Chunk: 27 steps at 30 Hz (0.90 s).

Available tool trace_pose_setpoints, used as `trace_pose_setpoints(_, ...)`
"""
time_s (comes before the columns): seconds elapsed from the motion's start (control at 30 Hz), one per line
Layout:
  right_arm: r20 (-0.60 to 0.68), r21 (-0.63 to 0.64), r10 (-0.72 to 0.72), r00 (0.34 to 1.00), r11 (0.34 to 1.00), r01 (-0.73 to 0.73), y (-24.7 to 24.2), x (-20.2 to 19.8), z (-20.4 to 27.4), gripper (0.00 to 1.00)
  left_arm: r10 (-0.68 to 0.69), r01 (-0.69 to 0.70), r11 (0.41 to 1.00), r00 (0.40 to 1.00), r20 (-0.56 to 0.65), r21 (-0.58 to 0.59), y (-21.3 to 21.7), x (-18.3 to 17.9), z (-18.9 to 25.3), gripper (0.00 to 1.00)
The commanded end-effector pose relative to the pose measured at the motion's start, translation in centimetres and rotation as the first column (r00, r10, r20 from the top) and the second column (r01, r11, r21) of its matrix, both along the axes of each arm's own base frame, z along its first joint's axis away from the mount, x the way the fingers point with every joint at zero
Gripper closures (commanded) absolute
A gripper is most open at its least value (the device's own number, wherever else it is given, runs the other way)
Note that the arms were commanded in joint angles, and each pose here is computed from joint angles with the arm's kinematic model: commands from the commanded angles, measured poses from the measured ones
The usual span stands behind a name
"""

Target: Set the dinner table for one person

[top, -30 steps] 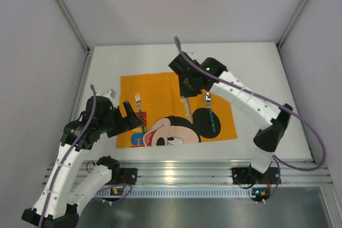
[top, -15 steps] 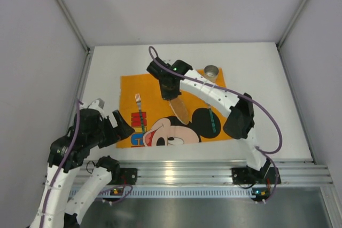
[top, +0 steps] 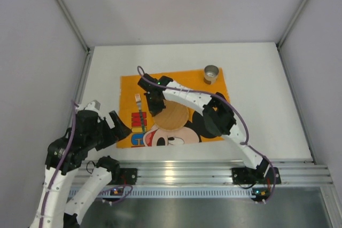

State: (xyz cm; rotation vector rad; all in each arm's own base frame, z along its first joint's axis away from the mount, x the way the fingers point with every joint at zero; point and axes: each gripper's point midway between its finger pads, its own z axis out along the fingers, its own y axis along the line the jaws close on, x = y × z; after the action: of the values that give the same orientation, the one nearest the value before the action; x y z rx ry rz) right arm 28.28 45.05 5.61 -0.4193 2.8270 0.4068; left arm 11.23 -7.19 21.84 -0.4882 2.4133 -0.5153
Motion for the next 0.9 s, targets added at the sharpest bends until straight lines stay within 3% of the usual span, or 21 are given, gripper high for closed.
trace_pose_setpoints(0.0, -0.036, 0.074, 0.024, 0.999, 0.997, -0.021, 1.7, -0.1, -0.9, 1.00, 0.036, -0.036, 0.999, 0.999, -0.022, 0.009, 0.8, -1.4, 0.3, 0.02)
trace_pose_setpoints(0.2, -0.047, 0.083, 0.084, 0.995, 0.993, -0.080, 1.4, -0.7, -0.9, 1.00, 0.076, -0.075, 0.997, 0.997, -0.027, 0.021, 1.5, -1.7, -0.5, 0.02)
trace_pose_setpoints(0.27, -0.021, 0.073, 0.101, 0.995, 0.992, -0.099, 0.8, -0.6, -0.1, 0.95, 0.079, -0.079, 0.997, 0.997, -0.026, 0.018, 1.4, -1.6, -0.5, 0.02)
trace_pose_setpoints(0.47, 0.099, 0.143, 0.084, 0.992, 0.985, -0.097, -1.0, 0.6, 7.6, 0.60, 0.070, -0.070, 0.997, 0.997, -0.017, 0.018, 1.1, -0.7, -0.5, 0.02)
trace_pose_setpoints(0.5, 0.127, 0.163, 0.074, 0.989, 0.982, -0.095, -1.6, 0.7, 9.9, 0.49, 0.061, -0.060, 0.998, 0.998, -0.024, 0.024, 1.0, -0.5, -0.6, 0.02)
trace_pose_setpoints(0.63, 0.236, 0.204, 0.040, 0.971, 0.975, -0.089, -3.9, 0.8, 16.4, 0.27, 0.037, -0.037, 0.999, 0.999, -0.013, 0.028, 0.5, 0.6, 0.0, 0.02)
trace_pose_setpoints(0.87, 0.527, 0.261, 0.093, 0.845, 0.929, -0.264, -10.0, -2.4, 28.8, 0.23, -0.005, 0.004, 0.998, 1.000, 0.002, 0.059, -0.3, 3.4, 0.5, 0.02)
